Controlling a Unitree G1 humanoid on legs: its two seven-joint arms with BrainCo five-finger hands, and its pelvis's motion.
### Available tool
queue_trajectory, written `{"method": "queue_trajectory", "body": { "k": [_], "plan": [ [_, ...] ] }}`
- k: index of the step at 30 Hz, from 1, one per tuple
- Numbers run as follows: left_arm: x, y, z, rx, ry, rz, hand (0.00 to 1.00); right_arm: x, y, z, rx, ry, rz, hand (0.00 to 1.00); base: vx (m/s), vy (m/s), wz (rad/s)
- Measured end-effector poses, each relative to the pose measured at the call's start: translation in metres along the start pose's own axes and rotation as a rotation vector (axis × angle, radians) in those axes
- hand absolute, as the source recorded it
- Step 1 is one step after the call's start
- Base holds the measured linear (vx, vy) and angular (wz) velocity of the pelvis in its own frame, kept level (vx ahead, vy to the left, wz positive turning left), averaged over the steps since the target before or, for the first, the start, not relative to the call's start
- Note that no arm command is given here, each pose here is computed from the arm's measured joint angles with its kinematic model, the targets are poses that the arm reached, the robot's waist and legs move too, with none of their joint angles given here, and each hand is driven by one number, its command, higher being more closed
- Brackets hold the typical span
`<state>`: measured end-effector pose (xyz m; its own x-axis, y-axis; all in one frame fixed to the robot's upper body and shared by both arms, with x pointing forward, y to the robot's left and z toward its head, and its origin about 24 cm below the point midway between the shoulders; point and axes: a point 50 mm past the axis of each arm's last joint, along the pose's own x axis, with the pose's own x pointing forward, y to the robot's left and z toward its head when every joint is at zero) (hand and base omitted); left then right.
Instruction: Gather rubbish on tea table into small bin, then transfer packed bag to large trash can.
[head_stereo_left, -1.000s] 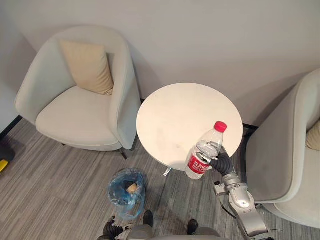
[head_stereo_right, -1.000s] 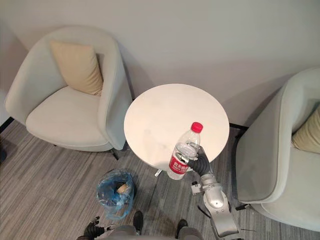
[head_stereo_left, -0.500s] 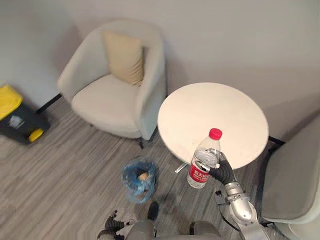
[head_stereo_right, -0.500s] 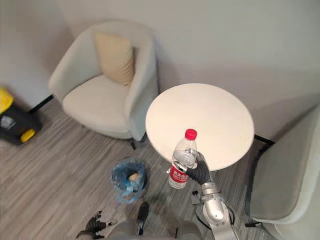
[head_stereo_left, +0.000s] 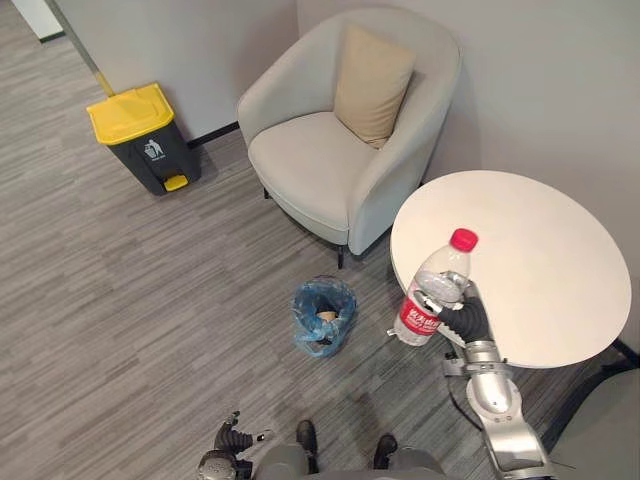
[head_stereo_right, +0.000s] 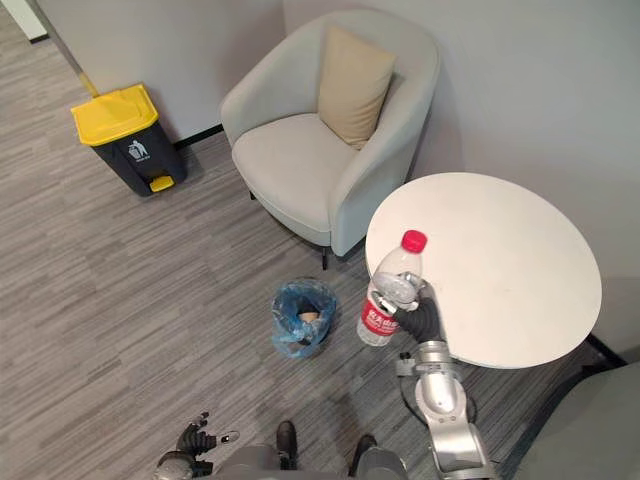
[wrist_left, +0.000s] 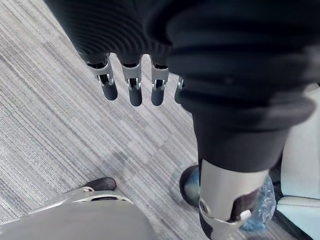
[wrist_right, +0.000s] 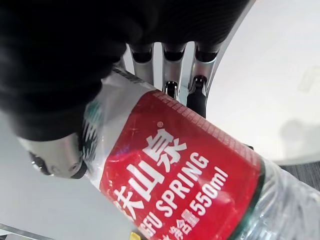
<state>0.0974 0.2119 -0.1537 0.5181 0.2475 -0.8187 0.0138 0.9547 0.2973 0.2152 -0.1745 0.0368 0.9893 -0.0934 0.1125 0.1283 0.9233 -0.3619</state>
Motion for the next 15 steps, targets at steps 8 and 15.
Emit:
{"method": "queue_trajectory", "body": {
  "k": [8, 15],
  "plan": [
    [-0.005, -0.004, -0.014, 0.046, 0.039, -0.019, 0.00, -0.001, 0.002, -0.005, -0.008, 0.032, 0.012, 1.00, -0.04, 0.046, -0.13],
    [-0.005, -0.004, -0.015, 0.052, 0.038, -0.024, 0.00, -0.007, -0.005, -0.015, -0.032, 0.078, 0.002, 1.00, 0.15, 0.056, 0.19]
  ]
}}
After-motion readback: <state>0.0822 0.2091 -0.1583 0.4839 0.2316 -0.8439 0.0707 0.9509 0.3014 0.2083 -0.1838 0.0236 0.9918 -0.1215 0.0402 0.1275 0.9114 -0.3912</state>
